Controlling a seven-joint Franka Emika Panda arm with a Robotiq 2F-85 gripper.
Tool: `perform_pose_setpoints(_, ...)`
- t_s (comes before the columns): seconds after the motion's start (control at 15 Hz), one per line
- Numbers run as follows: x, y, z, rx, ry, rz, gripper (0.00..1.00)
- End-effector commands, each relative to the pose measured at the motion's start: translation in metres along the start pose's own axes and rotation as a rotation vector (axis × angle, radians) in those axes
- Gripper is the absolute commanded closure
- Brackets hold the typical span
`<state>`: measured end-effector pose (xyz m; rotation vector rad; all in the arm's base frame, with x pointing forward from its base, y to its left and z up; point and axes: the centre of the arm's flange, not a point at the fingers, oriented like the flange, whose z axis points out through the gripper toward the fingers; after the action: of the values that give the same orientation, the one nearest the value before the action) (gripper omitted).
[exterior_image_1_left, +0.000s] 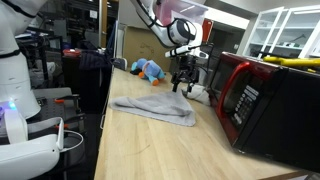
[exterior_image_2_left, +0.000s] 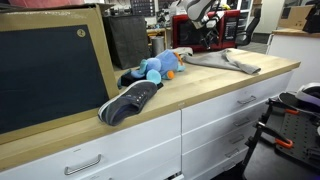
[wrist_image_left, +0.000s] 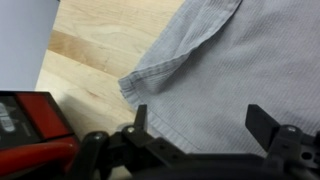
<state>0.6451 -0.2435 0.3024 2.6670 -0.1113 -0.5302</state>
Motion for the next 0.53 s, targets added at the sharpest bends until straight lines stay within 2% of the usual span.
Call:
perform_pose_setpoints(0.0,-0.020,-0.038,0.008,0.043,-0.050,-0.067,0.00)
perform_pose_setpoints(0.27,-0.024,-0.070,0.028,0.037,-0.111,-0.117,0.00)
perform_pose_setpoints(0.47,-0.029,-0.077,0.044,0.022,-0.152,-0.134,0.00)
